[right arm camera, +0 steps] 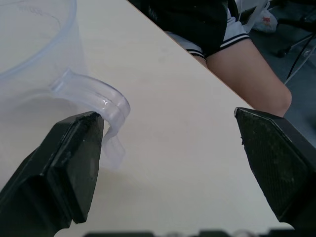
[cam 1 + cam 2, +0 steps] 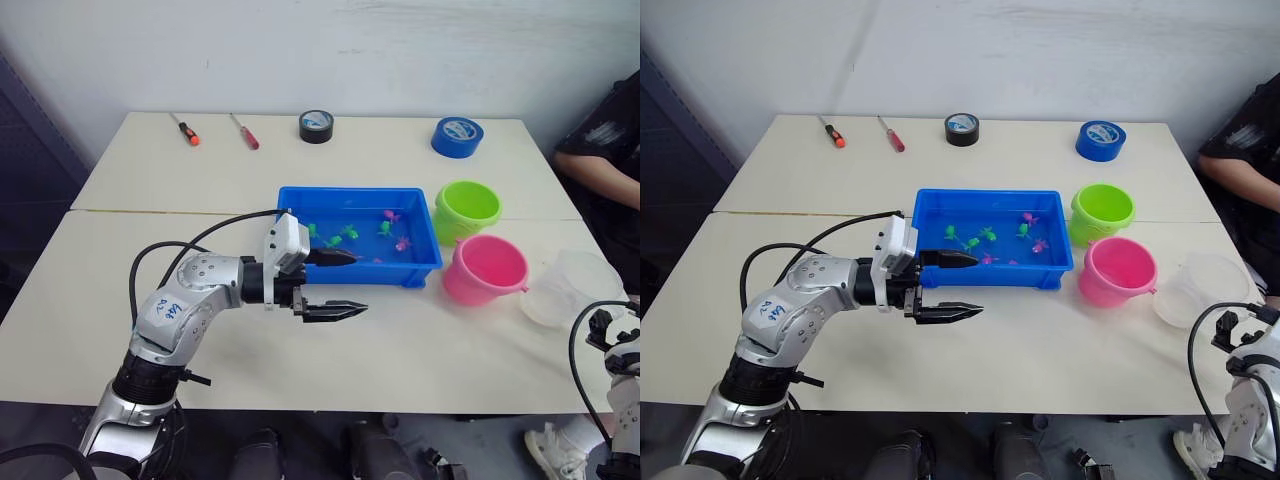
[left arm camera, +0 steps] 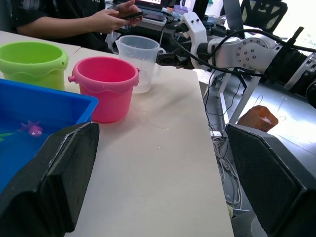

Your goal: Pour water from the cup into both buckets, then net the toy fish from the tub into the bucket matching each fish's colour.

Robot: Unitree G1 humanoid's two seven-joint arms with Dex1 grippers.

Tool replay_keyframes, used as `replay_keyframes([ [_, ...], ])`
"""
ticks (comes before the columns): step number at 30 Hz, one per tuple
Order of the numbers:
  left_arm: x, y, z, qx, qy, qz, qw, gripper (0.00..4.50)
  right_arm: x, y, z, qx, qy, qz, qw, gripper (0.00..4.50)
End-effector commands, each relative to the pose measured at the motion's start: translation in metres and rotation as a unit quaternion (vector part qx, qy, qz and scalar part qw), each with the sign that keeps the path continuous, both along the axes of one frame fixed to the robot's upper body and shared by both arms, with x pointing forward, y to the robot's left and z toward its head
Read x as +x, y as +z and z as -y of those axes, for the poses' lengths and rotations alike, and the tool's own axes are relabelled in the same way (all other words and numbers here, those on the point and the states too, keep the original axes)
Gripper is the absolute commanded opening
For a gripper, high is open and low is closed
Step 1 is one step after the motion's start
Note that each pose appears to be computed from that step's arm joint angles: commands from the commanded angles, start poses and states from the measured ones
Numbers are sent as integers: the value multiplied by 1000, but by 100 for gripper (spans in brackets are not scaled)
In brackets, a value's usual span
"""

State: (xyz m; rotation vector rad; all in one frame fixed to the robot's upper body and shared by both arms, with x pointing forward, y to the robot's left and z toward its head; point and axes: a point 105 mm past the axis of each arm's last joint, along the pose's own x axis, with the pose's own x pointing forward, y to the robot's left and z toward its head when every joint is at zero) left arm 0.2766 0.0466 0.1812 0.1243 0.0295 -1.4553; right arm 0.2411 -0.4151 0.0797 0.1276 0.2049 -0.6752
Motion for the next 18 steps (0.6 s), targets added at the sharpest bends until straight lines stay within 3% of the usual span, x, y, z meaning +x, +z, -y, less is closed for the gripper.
replay_keyframes([
  [1, -6, 17, 0, -16, -2, 33, 999, 450, 10, 10, 8, -30, 6, 15, 999, 295],
  [15, -7, 19, -3, -13, 9, 38, 999, 450, 20, 4, 13, -32, 19, 25, 999, 295],
  [18, -6, 19, -3, -13, 11, 39, 999, 450, 20, 5, 15, -34, 21, 31, 999, 209],
])
